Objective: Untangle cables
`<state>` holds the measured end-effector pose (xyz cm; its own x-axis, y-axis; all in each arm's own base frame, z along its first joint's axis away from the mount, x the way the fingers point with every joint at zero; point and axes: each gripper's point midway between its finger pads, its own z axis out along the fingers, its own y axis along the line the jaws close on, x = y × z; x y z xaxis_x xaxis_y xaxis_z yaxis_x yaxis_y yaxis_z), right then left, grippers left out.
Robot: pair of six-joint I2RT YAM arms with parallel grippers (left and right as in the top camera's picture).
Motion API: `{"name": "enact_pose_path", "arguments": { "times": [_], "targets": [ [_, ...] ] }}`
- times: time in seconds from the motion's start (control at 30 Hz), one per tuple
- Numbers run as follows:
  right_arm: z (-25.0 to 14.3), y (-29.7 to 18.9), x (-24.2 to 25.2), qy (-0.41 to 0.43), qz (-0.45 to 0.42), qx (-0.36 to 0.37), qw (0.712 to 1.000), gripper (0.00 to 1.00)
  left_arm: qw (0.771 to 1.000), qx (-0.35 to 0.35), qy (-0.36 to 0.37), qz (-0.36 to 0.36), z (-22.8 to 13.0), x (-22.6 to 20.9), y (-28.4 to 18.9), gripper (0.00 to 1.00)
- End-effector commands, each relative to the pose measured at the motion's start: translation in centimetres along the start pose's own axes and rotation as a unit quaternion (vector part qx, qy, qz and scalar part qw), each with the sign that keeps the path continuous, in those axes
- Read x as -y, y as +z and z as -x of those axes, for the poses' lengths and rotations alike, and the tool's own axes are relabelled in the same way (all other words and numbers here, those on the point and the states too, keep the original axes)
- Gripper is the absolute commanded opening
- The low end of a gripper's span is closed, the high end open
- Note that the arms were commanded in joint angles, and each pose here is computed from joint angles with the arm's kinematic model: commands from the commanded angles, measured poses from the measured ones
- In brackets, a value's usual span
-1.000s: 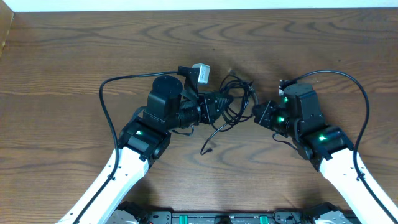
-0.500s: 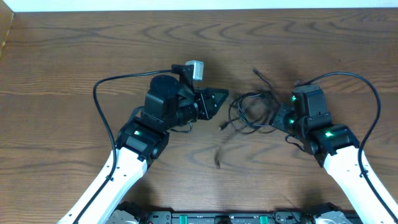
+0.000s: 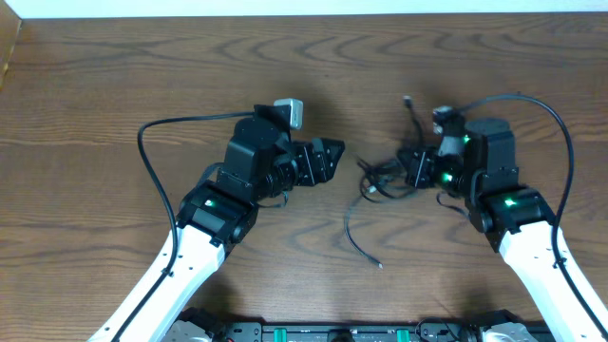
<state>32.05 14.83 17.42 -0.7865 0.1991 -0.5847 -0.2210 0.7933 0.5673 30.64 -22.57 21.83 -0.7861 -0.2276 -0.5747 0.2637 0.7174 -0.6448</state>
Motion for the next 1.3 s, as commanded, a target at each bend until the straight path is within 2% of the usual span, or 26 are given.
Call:
{"name": "enact_pose_path", "arguments": {
  "times": [0.0, 0.1, 0.3, 0.47, 0.53, 0.63, 0.67, 0.73, 0.83, 0.97, 1.13, 1.27],
  "targets": [
    [0.7, -2.1, -7.4, -0.112, 0.215, 0.001, 0.97, 0.01, 1.0, -0.003, 0.001, 0.011, 0.1, -0.2, -0.3, 0.77],
    [2.0, -3.5, -9.6, -0.133, 0.277, 0.026, 0.951, 0.01, 1.0, -0.011, -0.001, 0.014, -0.3, -0.4, -0.3, 0.78],
    [3.7, -4.5, -10.9, -0.106, 0.303, 0.046, 0.946, 0.01, 1.0, -0.018, 0.013, 0.017, -0.8, -0.8, -0.1, 0.78],
    [4.0, -5.7, -12.4, -0.143, 0.34, 0.058, 0.928, 0.01, 0.999, -0.039, 0.004, 0.032, -1.7, -1.9, 0.9, 0.77],
    [4.1, -5.9, -12.6, -0.15, 0.345, 0.061, 0.925, 0.01, 0.997, -0.051, -0.026, 0.043, -2.3, -2.6, 1.6, 0.78],
    [4.1, -5.9, -12.5, -0.153, 0.343, 0.063, 0.924, 0.01, 0.988, -0.072, -0.127, 0.058, -3.4, -3.5, 2.8, 0.78],
    [4.2, -5.8, -12.5, -0.159, 0.34, 0.068, 0.925, 0.01, 0.976, -0.083, -0.192, 0.059, -3.9, -3.5, 3.2, 0.85],
    [4.3, -5.8, -12.4, -0.159, 0.338, 0.07, 0.925, 0.01, 0.952, -0.086, -0.286, 0.061, -4.2, -3.4, 3.4, 0.92],
    [4.2, -5.7, -12.4, -0.159, 0.337, 0.069, 0.925, 0.01, 0.93, -0.094, -0.353, 0.048, -4.2, -2.6, 3.4, 0.92],
    [4.1, -5.7, -12.3, -0.163, 0.336, 0.069, 0.925, 0.01, 0.912, -0.125, -0.39, 0.013, -4.6, -0.8, 3.3, 0.92],
    [4.1, -5.7, -12.3, -0.155, 0.337, 0.066, 0.926, 0.01, 0.909, -0.149, -0.39, 0.002, -5.4, 0.2, 3.2, 0.92],
    [4.1, -5.7, -12.3, -0.154, 0.336, 0.066, 0.927, 0.01, 0.904, -0.193, -0.382, -0.011, -7.5, 2.1, 3.1, 0.92]
  ]
}}
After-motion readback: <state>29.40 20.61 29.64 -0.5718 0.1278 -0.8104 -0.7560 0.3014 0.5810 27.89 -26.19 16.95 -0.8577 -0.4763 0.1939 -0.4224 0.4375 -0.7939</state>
